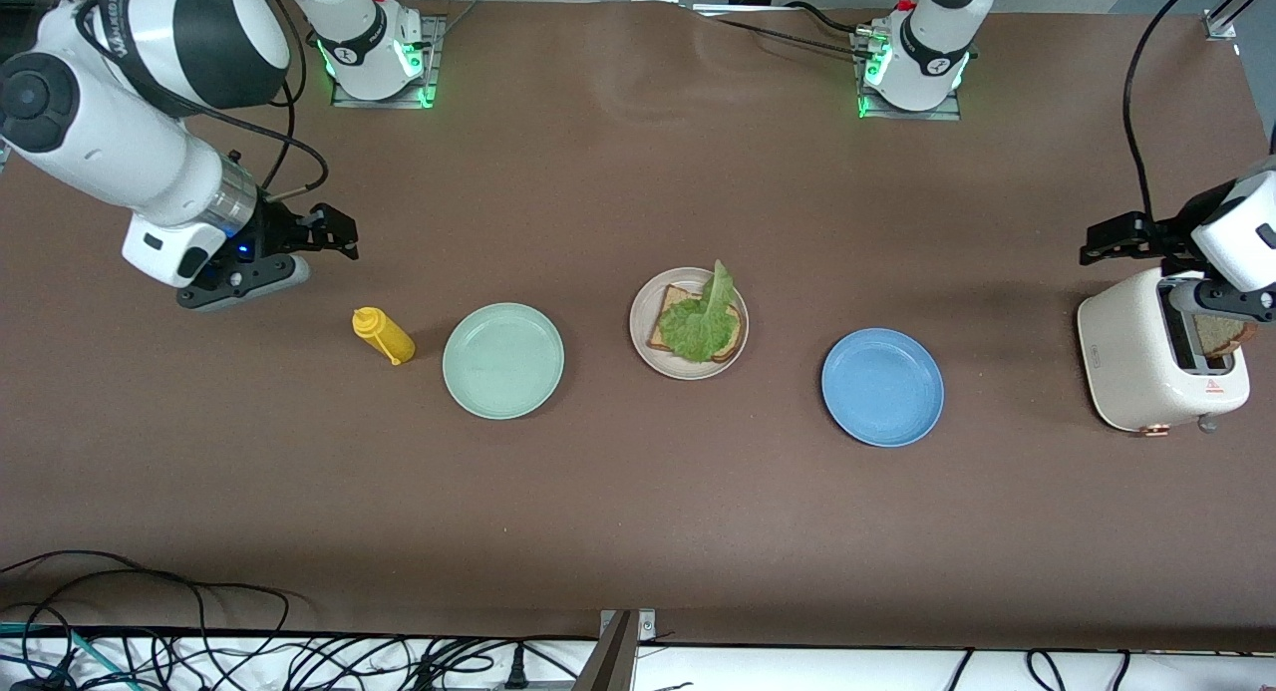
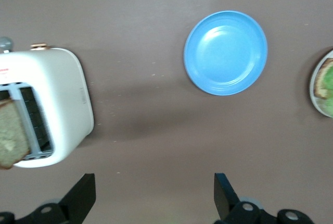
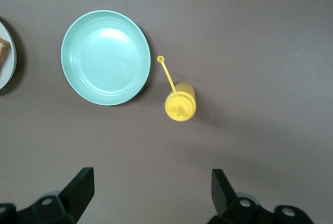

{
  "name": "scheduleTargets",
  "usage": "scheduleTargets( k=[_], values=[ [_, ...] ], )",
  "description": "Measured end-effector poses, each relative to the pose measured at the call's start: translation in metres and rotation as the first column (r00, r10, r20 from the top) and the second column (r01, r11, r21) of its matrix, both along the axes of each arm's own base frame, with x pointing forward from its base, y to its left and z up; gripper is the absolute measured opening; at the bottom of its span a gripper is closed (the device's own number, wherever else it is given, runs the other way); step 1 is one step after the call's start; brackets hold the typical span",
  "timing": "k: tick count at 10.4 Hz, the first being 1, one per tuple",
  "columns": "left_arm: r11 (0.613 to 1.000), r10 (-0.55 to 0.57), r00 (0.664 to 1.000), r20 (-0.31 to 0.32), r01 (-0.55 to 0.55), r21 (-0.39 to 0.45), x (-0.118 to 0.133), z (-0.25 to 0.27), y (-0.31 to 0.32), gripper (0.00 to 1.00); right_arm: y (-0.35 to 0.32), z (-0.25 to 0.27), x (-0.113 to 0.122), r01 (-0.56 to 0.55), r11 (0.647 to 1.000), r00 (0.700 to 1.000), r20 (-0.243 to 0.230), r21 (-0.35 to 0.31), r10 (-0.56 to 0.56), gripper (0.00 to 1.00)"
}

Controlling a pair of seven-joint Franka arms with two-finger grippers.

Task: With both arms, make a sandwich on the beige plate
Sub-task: 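Retract the right gripper while the left gripper grasps toaster bread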

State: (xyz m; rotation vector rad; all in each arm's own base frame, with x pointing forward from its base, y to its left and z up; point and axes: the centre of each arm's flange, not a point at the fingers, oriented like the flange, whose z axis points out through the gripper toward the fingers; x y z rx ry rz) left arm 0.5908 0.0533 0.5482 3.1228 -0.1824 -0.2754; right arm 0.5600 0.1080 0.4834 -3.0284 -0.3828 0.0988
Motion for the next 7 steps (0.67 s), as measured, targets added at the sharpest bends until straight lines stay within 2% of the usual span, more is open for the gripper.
scheduleTargets(
  k=[3,7],
  values=[
    [1.000,0.013,1.000,0.004,-0.013,-0.009,-0.006,-0.017,0.101,1.00,-0.041,0.022,0.007,0.104,0.993,0.995,-0.003,-0.049,-0.104,1.00],
    [1.000,-0.009,1.000,0.027,0.009,-0.018,0.002,-0.092,0.203,1.00,-0.052,0.045,0.007,0.171,0.981,0.985,-0.016,-0.095,-0.173,1.00]
  ],
)
